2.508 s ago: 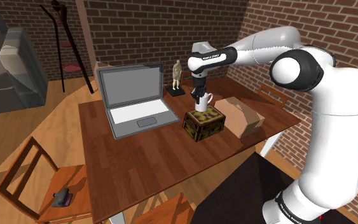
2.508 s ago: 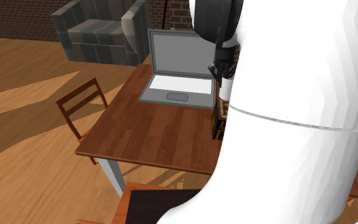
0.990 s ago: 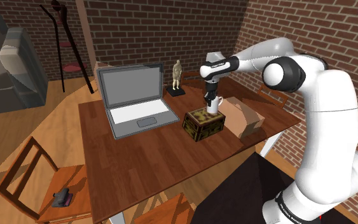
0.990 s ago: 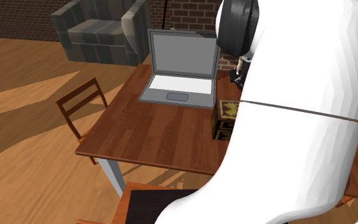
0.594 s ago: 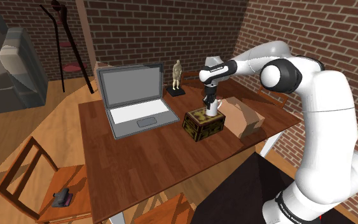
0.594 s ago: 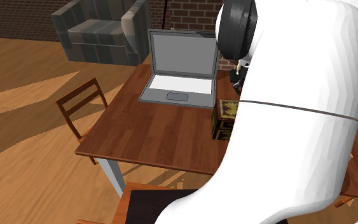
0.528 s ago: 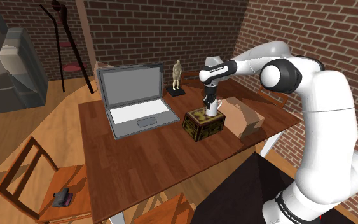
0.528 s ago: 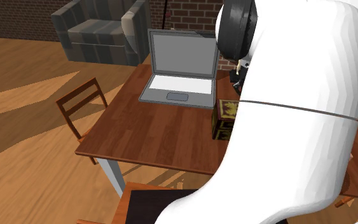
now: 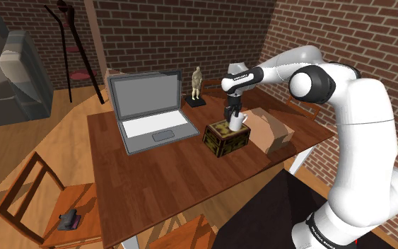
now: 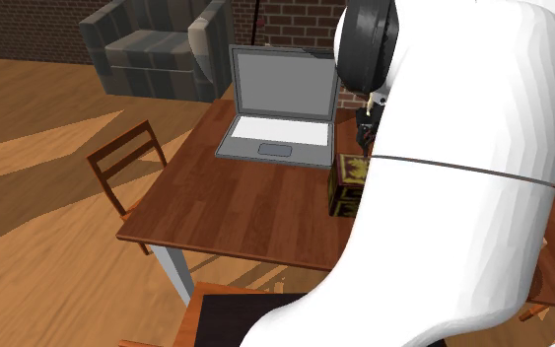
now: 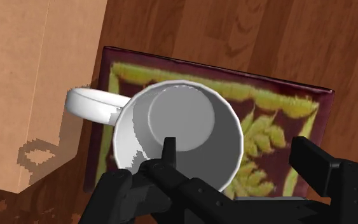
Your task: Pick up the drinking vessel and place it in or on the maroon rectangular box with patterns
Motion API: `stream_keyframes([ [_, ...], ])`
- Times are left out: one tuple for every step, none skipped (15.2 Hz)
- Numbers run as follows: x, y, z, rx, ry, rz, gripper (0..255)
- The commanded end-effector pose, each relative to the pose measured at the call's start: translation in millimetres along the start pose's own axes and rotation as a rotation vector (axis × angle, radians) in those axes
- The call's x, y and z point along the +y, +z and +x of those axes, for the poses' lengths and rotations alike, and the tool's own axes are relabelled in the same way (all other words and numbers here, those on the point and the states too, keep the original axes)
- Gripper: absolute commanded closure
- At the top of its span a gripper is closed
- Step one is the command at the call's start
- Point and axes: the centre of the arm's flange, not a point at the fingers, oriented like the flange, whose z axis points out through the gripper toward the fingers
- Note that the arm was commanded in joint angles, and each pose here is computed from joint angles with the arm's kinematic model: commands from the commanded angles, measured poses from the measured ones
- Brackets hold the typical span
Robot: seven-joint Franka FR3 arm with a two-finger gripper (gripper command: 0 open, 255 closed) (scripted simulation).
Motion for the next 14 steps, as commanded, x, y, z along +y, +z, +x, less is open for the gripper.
stream_keyframes([
  [0.0,0.0,0.0,0.0,0.0,0.0,0],
  [0.0,0.0,0.0,0.0,0.0,0.0,0],
  [0.0,-13.2,0.0,0.0,0.0,0.0,0],
  [0.0,-26.4,0.0,0.0,0.0,0.0,0],
  [0.0,-39.6,0.0,0.0,0.0,0.0,0],
  [0.0,-50.0,0.0,0.0,0.0,0.0,0],
  [0.0,-50.0,-0.1,0.0,0.0,0.0,0],
  [0.0,-50.0,0.0,0.0,0.0,0.0,0],
  [0.0,-50.0,0.0,0.0,0.0,0.0,0],
  [0.0,-50.0,0.0,0.0,0.0,0.0,0],
  [0.0,-50.0,0.0,0.0,0.0,0.0,0],
  [0.0,-50.0,0.0,0.0,0.0,0.0,0],
  [0.0,-50.0,0.0,0.0,0.0,0.0,0],
  [0.0,-49.9,0.0,0.0,0.0,0.0,0],
])
